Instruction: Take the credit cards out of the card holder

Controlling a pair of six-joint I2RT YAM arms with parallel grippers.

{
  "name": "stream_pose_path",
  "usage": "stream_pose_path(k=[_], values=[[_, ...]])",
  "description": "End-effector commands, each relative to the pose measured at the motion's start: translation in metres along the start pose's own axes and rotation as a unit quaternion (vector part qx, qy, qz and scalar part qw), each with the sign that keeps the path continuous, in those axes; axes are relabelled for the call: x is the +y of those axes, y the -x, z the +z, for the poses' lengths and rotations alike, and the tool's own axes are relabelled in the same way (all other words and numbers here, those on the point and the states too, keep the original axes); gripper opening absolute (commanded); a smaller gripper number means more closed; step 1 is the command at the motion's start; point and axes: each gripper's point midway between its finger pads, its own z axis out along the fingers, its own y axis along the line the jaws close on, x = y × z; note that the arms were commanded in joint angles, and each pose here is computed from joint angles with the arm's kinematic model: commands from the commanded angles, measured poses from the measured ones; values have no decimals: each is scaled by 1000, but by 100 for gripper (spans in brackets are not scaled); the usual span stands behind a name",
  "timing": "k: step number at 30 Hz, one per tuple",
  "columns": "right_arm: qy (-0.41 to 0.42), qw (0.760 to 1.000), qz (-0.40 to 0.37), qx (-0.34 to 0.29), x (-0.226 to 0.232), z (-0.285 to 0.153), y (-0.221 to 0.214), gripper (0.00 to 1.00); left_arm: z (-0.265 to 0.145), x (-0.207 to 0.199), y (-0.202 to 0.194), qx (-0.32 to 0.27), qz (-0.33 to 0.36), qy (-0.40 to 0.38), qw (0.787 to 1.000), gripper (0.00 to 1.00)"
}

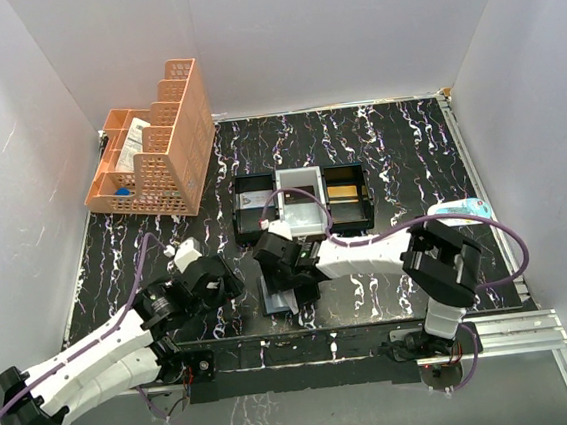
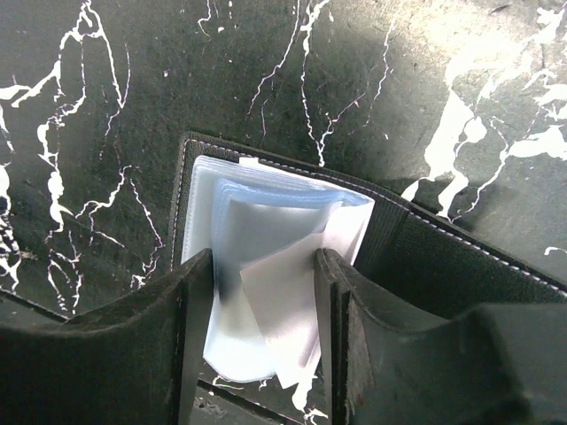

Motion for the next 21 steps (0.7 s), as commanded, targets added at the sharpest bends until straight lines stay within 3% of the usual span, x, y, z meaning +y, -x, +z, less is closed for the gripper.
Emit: stream_pose_path(k=[1,5,12,21], values=[[93,995,22,5,26,-9,2,39,1,-12,-3,10,17,-25,1000,68],[128,991,39,2,26,-15,8,25,3,-20,-7,22,29,-42,998,68],[160,985,69,-6,17,-25,15,17,7,-45,-20,49,54,-108,991,68],[212,968,132,-9,6,-31,20,18,15,-90,-37,78,68,-223,969,68]])
